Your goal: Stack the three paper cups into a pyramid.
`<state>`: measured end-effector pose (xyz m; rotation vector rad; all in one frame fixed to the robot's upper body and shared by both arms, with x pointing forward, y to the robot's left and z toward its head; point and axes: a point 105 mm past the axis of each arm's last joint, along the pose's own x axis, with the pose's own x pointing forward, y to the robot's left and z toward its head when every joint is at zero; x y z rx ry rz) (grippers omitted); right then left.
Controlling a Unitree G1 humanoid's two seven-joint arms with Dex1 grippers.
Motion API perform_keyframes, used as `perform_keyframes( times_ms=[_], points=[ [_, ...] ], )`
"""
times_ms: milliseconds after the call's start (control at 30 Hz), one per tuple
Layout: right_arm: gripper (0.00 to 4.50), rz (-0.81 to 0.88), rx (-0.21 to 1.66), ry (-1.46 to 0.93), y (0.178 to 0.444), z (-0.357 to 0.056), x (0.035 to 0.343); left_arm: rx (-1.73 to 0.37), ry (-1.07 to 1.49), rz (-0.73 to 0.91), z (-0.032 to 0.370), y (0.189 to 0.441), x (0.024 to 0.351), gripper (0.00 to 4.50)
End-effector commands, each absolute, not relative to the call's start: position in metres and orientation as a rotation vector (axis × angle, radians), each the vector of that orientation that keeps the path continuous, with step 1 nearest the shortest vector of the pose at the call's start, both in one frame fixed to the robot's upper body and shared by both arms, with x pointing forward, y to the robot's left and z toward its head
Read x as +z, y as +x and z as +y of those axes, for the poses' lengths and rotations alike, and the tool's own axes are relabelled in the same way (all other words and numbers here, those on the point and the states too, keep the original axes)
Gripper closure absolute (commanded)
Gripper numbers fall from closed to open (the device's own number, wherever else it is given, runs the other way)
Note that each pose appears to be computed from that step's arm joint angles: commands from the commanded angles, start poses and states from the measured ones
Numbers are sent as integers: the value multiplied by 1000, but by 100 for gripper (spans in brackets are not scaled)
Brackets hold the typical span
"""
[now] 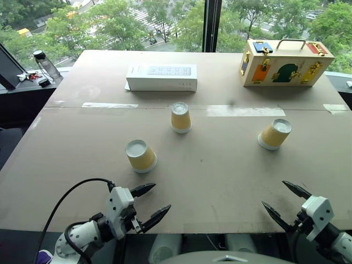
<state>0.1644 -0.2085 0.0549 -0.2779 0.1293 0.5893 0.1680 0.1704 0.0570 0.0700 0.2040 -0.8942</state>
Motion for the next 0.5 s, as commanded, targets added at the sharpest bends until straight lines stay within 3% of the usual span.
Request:
perform_keyframes(
  times_ms=[33, 333, 500],
  points=[
    [0, 71, 600, -293, 170, -207, 69, -885, 88, 152, 173, 168, 63, 7],
    [0, -19, 807, -212, 185, -166, 97, -630, -17, 44, 213, 175, 76, 7],
    [0, -104, 1057, -216, 183, -130, 128, -465, -14, 13, 225, 185, 96, 7]
  ],
)
